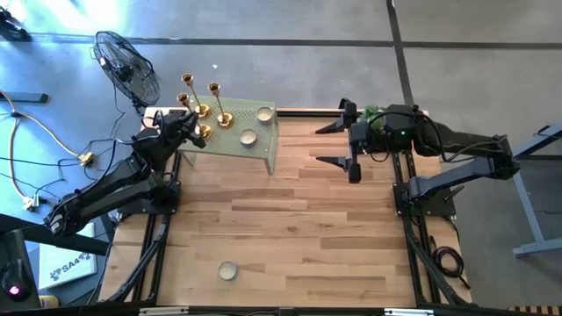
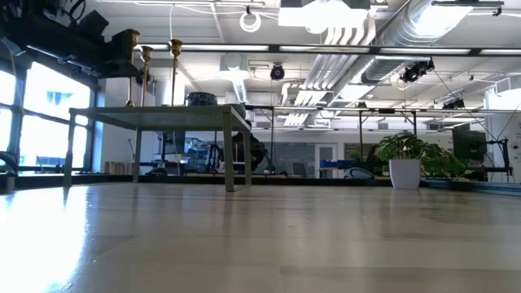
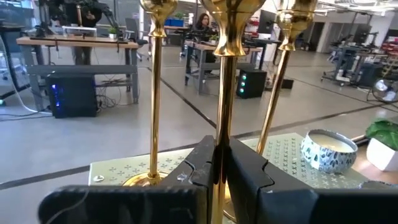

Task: Pick & Place candle stick holders
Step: Put the gold candle holder on the shelf

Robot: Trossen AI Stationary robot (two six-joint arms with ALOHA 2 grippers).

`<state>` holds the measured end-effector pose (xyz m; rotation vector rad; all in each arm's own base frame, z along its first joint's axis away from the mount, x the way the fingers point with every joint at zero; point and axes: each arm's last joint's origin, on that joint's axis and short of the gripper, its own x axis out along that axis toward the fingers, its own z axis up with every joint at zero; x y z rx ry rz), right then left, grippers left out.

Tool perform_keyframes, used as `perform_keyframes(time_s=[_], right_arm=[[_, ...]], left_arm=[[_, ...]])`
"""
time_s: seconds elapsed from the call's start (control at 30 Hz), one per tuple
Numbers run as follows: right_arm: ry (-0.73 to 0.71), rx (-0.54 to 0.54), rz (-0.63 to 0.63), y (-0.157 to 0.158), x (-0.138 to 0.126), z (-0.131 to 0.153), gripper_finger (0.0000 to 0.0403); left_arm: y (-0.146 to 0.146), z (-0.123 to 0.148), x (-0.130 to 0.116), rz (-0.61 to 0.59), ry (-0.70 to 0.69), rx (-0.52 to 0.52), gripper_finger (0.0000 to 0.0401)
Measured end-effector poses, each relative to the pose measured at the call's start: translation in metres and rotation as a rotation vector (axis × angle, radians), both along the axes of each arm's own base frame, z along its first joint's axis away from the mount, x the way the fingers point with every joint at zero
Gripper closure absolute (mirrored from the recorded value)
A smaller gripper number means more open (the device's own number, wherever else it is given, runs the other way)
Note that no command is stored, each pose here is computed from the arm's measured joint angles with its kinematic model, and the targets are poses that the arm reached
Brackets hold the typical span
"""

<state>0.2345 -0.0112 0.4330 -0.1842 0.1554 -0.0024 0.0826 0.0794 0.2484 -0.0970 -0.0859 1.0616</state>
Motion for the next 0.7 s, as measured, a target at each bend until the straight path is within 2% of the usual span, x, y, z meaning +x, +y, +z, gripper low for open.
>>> perform_keyframes(time_s=[0.2, 0.5, 0.7], right_arm=[[0.0, -0.015, -0.048, -0.0015, -0.0001, 0.0, 0.01], [0.0, -0.027, -0.05, -0.0016, -0.0001, 0.0001, 0.01], [0.0, -0.027, -0.05, -0.0016, -0.0001, 0.0001, 0.01]], left_arm=[[-0.0003, -0.0006, 0.0006, -0.022, 0.028, 0.01, 0.0373], [-0.0003, -0.0006, 0.0007, -0.022, 0.028, 0.01, 0.037], [0.0004, -0.0014, -0.0002, 0.014, 0.011, -0.008, 0.0316]])
